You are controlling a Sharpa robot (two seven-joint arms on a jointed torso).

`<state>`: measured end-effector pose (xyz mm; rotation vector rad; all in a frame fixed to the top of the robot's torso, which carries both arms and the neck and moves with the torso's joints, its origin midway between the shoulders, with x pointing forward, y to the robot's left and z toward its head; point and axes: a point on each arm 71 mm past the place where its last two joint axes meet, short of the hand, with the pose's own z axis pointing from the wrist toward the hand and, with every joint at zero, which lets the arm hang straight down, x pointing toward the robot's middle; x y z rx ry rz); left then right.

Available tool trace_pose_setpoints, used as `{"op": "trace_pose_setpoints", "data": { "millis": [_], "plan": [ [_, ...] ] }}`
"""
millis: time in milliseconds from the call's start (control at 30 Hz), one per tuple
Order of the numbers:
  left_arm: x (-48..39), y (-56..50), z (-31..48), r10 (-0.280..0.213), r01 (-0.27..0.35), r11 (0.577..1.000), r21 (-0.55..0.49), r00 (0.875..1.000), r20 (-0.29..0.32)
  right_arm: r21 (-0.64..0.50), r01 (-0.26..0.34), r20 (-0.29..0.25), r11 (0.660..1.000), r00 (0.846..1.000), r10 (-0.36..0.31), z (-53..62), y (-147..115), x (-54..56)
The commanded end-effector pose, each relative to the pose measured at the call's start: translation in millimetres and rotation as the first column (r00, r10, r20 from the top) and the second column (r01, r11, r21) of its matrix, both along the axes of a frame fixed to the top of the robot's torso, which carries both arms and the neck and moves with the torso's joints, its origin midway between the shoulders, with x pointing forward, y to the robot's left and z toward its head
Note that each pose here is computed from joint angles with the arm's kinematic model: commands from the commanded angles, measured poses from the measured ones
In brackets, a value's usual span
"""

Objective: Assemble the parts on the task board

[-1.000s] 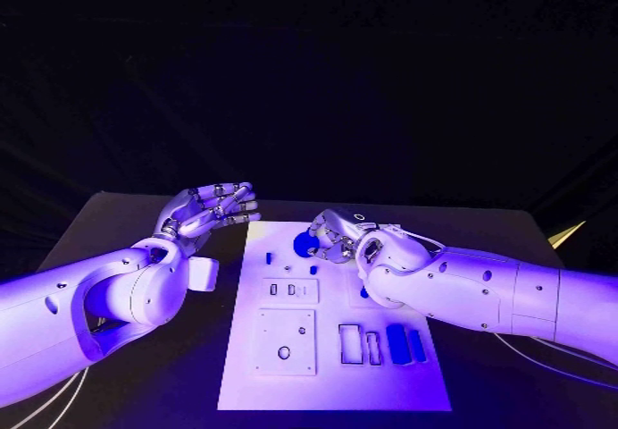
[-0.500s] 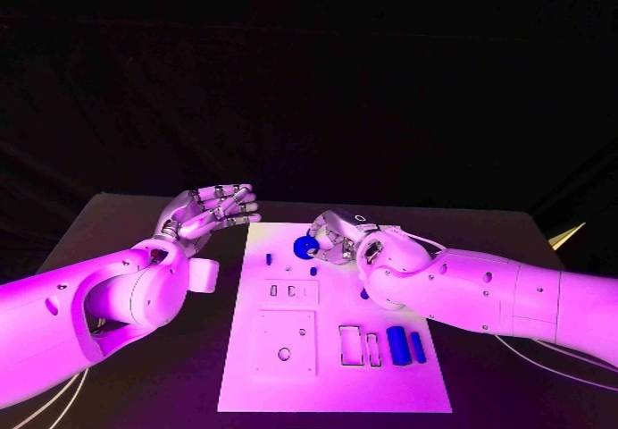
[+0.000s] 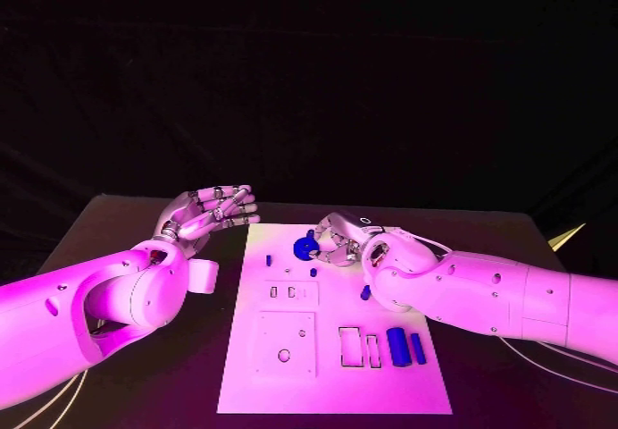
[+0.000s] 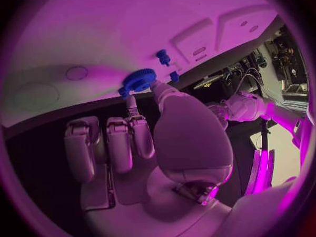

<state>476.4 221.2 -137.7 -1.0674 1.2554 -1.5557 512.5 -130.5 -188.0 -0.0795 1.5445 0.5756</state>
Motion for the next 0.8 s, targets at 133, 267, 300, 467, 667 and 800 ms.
{"op": "trace_pose_setpoints", "data": {
  "millis": [133,267,300,467,667,800],
  "plan": [
    [2.0,1.6,0.5,-0.011,0.011,1.0,-0.005,1.0,0.007,0.136,-0.014,0.013,0.991,1.0,0.013,20.9,-31.1,-8.4],
    [3.3,3.6,-0.4,-0.008,0.008,1.0,-0.004,1.0,0.007,0.182,-0.021,-0.024,0.983,0.999,0.026,31.3,-59.2,-13.2],
    [3.6,3.8,-0.6,-0.008,0.008,1.0,-0.004,1.0,0.007,0.186,-0.023,-0.033,0.982,0.999,0.03,32.4,-66.5,-14.4],
    [4.5,3.8,-1.8,-0.017,0.017,1.0,-0.007,1.0,0.006,0.185,-0.019,-0.054,0.983,0.998,0.029,33.9,-94.0,-16.5],
    [6.5,6.3,-3.7,-0.014,0.014,1.0,-0.006,1.0,0.002,0.167,0.007,-0.073,0.986,0.997,0.005,28.6,-132.3,-16.8],
    [7.5,8.0,-4.7,-0.009,0.009,1.0,-0.004,1.0,0.001,0.15,0.025,-0.084,0.988,0.996,-0.012,23.7,-149.7,-14.2]
  ]
}}
